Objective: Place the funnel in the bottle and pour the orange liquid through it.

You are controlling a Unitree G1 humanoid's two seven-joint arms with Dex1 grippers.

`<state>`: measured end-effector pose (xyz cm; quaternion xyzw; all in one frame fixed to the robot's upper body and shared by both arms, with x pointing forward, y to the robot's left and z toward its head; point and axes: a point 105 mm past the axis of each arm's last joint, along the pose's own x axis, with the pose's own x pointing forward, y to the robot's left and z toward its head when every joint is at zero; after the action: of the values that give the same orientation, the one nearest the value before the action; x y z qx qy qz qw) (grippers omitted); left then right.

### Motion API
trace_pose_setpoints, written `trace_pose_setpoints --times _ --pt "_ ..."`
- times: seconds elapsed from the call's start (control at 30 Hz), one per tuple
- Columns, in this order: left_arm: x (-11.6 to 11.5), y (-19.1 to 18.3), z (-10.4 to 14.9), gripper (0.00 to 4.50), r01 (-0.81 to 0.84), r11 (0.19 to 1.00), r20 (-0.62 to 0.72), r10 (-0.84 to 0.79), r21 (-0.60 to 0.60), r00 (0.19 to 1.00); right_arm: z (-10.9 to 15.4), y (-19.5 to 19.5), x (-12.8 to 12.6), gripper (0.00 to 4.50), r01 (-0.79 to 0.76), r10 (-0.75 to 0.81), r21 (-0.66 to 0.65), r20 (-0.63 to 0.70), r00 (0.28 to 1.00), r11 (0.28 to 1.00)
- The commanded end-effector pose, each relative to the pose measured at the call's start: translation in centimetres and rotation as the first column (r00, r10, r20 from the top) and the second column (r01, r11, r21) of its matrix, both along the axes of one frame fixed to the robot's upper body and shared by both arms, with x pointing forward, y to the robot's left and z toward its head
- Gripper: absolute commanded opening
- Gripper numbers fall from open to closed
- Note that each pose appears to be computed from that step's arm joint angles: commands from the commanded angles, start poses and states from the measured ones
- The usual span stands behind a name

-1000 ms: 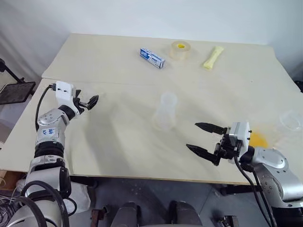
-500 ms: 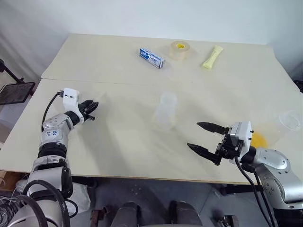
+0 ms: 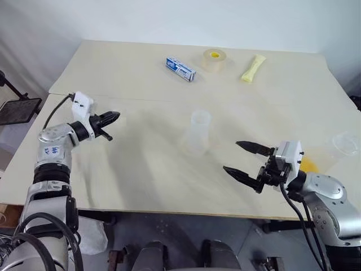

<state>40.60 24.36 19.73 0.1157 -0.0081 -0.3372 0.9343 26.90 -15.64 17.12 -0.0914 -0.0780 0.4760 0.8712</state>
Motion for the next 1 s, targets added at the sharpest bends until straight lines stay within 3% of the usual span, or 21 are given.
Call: trace_pose_setpoints --times 0.03,0.3,0.57,0.8,1.0 --pt "-1.9 -2.9 5.5 0.02 0.232 0.967 0.147 -0.246 0.104 0.958 1.7 -0.3 0.0 4.5 0.007 -0.008 0.009 0.074 0.997 1.0" --pt "-2.9 -5.8 9.3 0.02 0.401 0.877 0.186 -0.454 0.265 0.871 2.5 -0.4 0.3 4.5 0.009 -0.01 0.018 0.089 0.996 1.0" --pt "-4.0 -10.0 12.1 0.02 0.589 0.677 0.116 -0.694 0.441 0.711 3.2 -0.2 0.0 4.5 0.007 -0.013 0.072 0.086 0.996 0.997" --pt "-4.1 -13.2 12.1 0.02 0.66 0.525 0.024 -0.792 0.537 0.611 3.8 0.1 -0.7 4.5 0.008 -0.019 0.132 0.08 0.997 0.991" --pt "-3.7 -14.9 11.4 0.02 0.656 0.45 -0.031 -0.81 0.606 0.585 3.2 0.5 -1.0 4.5 0.028 -0.039 0.137 0.079 0.996 0.99"
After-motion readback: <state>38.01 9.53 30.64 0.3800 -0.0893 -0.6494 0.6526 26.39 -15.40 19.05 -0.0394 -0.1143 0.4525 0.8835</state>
